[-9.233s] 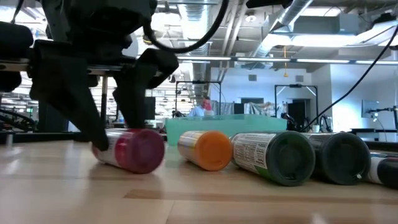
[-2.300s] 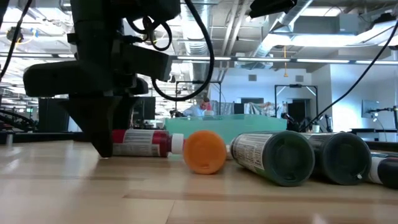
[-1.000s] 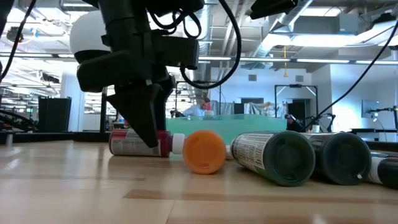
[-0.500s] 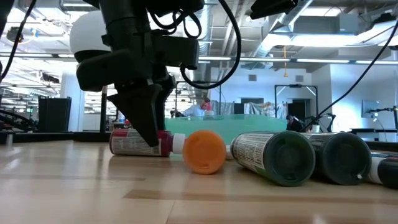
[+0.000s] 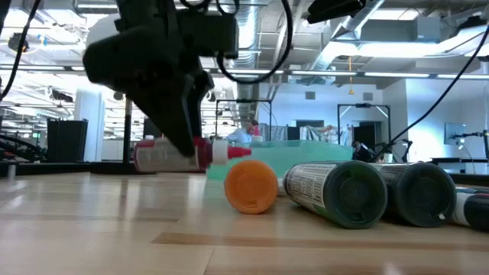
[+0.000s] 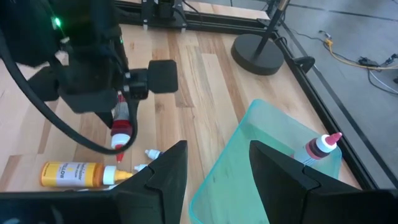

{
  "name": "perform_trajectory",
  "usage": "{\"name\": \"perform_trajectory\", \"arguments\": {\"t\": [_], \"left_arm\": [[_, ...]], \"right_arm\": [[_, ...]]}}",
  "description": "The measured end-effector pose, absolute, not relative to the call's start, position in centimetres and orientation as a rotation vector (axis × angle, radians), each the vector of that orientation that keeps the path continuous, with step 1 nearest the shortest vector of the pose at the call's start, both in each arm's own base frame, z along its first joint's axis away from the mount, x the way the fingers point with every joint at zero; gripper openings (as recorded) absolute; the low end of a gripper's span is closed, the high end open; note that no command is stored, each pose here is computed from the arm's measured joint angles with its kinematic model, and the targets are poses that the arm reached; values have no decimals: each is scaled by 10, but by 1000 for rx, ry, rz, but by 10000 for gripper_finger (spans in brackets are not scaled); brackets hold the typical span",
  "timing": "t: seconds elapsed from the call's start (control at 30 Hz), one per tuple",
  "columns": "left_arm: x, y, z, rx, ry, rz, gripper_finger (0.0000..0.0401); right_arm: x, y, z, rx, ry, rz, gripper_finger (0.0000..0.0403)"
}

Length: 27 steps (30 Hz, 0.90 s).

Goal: Pick & Place food coloring
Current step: Put the large red food coloring bottle into the green bin

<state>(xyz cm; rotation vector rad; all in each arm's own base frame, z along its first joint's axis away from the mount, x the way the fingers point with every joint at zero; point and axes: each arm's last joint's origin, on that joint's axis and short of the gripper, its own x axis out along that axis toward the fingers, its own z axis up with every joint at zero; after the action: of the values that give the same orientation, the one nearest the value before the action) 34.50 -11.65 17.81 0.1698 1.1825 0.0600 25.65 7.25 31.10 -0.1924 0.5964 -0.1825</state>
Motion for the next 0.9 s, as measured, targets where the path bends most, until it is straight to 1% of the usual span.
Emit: {"name": "perform_trajectory", "arguments": {"t": [0.2, 0.53, 0.7, 0.9], "left_arm": [[338, -119, 201, 231, 1079, 141, 145], [317, -115, 245, 349, 811, 372, 145], [296, -103, 246, 287, 625, 430, 145], [271, -80, 234, 173, 345, 485, 145]], "right_arm": [[256, 73, 311, -186, 596, -184, 164], [256, 72, 311, -178, 597, -187, 164], [256, 72, 311, -178, 598, -187, 164], [256, 72, 311, -178, 597, -187, 164]]}}
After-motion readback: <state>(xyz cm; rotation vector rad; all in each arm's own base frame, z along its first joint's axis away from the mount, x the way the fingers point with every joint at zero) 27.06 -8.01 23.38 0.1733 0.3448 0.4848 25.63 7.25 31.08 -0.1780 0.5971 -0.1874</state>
